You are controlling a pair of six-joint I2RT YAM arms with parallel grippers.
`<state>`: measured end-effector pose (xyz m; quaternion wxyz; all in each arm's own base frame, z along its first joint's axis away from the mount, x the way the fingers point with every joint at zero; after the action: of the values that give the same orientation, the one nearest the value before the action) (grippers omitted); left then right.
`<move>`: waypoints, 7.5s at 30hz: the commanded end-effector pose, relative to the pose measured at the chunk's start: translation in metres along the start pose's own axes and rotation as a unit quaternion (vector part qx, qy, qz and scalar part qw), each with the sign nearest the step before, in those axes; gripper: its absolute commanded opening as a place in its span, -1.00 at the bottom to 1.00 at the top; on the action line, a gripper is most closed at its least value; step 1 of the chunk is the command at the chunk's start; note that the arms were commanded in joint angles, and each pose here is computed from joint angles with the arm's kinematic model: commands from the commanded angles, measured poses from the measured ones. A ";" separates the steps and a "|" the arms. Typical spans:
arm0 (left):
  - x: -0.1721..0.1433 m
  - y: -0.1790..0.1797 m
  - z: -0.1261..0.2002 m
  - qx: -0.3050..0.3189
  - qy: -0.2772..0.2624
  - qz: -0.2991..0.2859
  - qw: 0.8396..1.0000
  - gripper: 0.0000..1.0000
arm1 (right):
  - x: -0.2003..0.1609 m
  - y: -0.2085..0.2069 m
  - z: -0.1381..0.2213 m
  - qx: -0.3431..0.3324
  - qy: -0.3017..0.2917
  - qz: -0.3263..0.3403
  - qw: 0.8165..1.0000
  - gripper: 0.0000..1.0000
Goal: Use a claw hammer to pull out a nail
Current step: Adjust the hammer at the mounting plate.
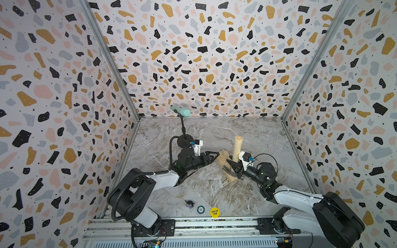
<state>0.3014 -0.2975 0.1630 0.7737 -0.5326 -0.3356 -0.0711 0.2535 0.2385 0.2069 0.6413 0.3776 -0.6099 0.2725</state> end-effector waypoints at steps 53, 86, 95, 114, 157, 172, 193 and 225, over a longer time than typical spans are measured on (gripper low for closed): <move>-0.073 0.012 -0.045 0.051 0.145 -0.086 0.984 -0.08 | 0.021 0.003 -0.004 0.037 -0.054 0.018 0.998 -1.00; -0.083 0.013 -0.053 0.066 0.172 -0.106 0.977 -0.62 | 0.022 0.004 -0.005 0.041 -0.053 0.018 0.998 -1.00; -0.079 0.011 -0.055 0.067 0.171 -0.113 0.976 -0.70 | 0.021 0.005 -0.006 0.046 -0.049 0.018 0.998 -1.00; -0.080 0.013 -0.056 0.072 0.173 -0.107 0.976 -1.00 | 0.017 0.012 -0.011 0.053 -0.033 0.030 0.998 -0.89; -0.080 0.016 -0.055 0.090 0.188 -0.115 0.971 -1.00 | 0.077 0.012 -0.011 0.015 -0.075 0.097 0.992 -0.20; -0.080 0.017 -0.055 0.092 0.188 -0.116 0.971 -1.00 | 0.101 0.014 -0.010 0.009 -0.093 0.119 0.988 -0.20; -0.080 0.018 -0.055 0.097 0.191 -0.123 0.969 -1.00 | 0.134 0.015 -0.012 -0.003 -0.074 0.091 0.993 -0.20; -0.080 0.022 -0.055 0.108 0.203 -0.130 0.965 -1.00 | 0.134 0.002 -0.007 -0.069 0.109 -0.006 0.992 -0.19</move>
<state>0.2724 -0.3540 0.0879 0.8638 -0.3872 -0.2368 -0.2190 0.2739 0.2358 0.3291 0.7271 0.3115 -0.5495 0.2689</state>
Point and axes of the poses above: each gripper's point midway between its finger pads, its own z axis back along the fingers, its own y axis along the line the jaws close on, x = y × z, the point moved 1 cm from there along z, back along the fingers, and after that the axes turned 11 degrees about -z, right-handed, at the moved point
